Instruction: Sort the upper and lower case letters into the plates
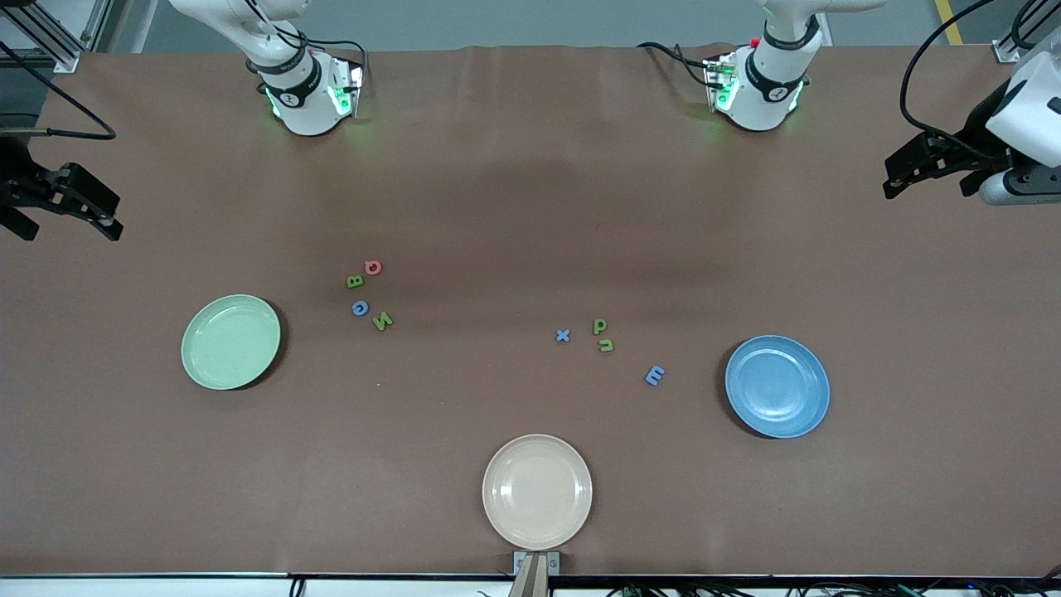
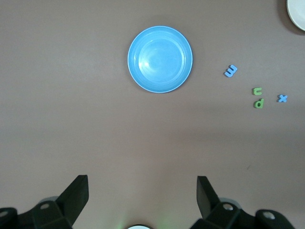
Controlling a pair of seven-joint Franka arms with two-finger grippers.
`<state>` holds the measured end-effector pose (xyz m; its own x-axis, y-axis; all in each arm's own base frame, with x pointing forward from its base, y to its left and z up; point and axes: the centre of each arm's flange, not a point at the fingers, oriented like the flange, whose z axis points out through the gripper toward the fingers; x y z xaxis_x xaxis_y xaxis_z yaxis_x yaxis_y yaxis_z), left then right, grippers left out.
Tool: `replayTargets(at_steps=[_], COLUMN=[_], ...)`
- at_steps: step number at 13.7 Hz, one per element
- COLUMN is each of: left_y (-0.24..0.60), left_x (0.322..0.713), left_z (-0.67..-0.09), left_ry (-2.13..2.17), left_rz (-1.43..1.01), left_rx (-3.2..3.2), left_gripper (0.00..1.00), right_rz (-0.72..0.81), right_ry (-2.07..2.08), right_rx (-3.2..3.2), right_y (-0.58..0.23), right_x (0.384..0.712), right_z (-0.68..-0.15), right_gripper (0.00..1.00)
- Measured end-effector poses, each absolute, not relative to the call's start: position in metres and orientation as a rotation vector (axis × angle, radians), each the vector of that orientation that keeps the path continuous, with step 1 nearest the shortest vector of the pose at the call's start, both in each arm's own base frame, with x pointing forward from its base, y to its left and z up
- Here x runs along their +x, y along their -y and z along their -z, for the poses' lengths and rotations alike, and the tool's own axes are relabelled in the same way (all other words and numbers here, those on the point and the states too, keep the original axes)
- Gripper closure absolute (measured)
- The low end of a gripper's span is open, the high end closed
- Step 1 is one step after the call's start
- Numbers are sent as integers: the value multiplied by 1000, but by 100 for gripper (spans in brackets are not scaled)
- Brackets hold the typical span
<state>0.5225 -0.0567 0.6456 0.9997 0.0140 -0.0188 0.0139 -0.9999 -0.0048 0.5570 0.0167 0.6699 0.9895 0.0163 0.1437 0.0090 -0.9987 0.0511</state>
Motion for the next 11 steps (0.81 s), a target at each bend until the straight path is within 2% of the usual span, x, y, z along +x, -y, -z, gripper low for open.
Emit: replayTargets(at_steps=[6,11], left_y=[51,68], left_x=[532,589], left_z=[-640,-545], left_ry=[37,45], left_rz=[-40,-171], left_rx=[-3128,-3126], left_gripper=[0,0], right_rz=[-200,-196], right_ry=[-16,-16], right_rx=[3084,3084], right_y=[-15,-15], right_x=[556,556], right_z=[-668,-667], right_gripper=[0,0])
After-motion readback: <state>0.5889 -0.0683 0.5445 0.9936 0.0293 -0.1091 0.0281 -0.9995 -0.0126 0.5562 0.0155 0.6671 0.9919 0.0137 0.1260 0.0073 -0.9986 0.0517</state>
